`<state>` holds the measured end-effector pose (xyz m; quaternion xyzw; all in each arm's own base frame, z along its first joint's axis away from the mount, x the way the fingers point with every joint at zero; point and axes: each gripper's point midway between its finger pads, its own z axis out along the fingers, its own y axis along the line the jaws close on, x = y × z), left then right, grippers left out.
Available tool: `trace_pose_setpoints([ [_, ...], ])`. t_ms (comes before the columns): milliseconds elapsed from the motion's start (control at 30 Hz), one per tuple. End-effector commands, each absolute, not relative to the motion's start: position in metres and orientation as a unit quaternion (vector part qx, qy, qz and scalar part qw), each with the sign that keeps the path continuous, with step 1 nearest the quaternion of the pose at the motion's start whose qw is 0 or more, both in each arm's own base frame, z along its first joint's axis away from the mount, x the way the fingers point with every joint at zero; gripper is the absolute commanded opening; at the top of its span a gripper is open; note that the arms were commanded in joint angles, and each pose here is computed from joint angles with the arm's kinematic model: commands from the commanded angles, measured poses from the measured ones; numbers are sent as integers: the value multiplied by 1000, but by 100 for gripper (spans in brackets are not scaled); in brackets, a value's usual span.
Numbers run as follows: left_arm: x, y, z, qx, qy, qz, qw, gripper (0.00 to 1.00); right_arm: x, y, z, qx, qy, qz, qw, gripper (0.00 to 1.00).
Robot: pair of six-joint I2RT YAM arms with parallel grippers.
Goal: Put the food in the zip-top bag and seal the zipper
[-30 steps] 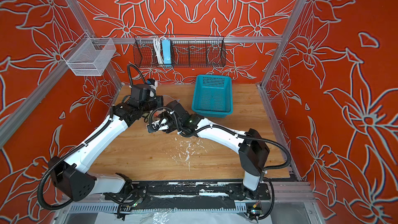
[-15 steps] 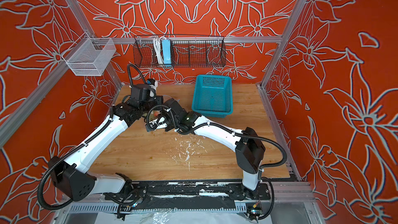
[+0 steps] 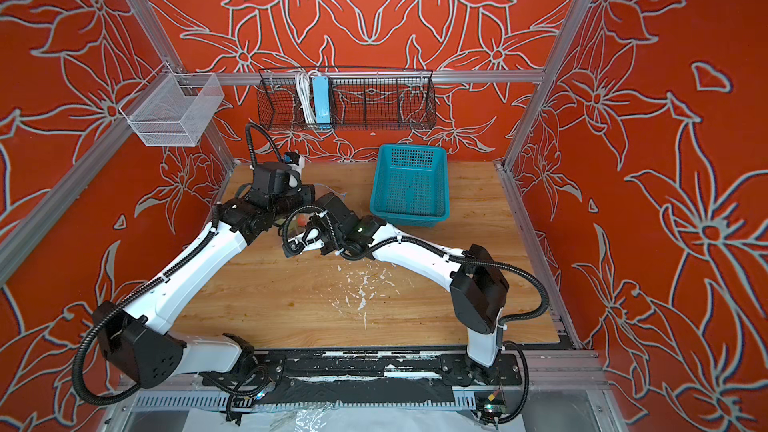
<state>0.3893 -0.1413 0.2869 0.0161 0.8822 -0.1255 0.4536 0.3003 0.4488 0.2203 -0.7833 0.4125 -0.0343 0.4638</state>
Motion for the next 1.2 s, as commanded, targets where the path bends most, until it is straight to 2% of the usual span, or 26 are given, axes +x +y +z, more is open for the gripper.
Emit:
trace_pose_setpoints([
  [0,389,-140,297,19,878,-126,462,0,304,453,221,-788,404,-53,462,16],
  [333,390,-135,303,4,875,-121,468,0,306,453,222,-773,431,-50,462,0],
  [367,391,-132,306,1,874,-119,472,6,308,452,222,-770,437,-50,461,0],
  [400,391,-128,308,-5,872,-113,476,17,309,452,223,-766,445,-51,460,0],
  [500,393,-109,316,-37,865,-93,492,60,314,453,228,-755,461,-53,463,0],
  [533,392,-100,320,-49,862,-85,498,70,316,454,231,-750,467,-51,466,0],
  [667,386,-53,354,-102,841,-42,529,99,319,458,236,-726,502,-30,470,0],
  [867,357,2,381,-179,807,-38,561,97,322,463,226,-710,527,-11,467,0],
  [1167,333,32,338,-232,848,6,476,97,327,481,269,-672,559,50,482,0],
])
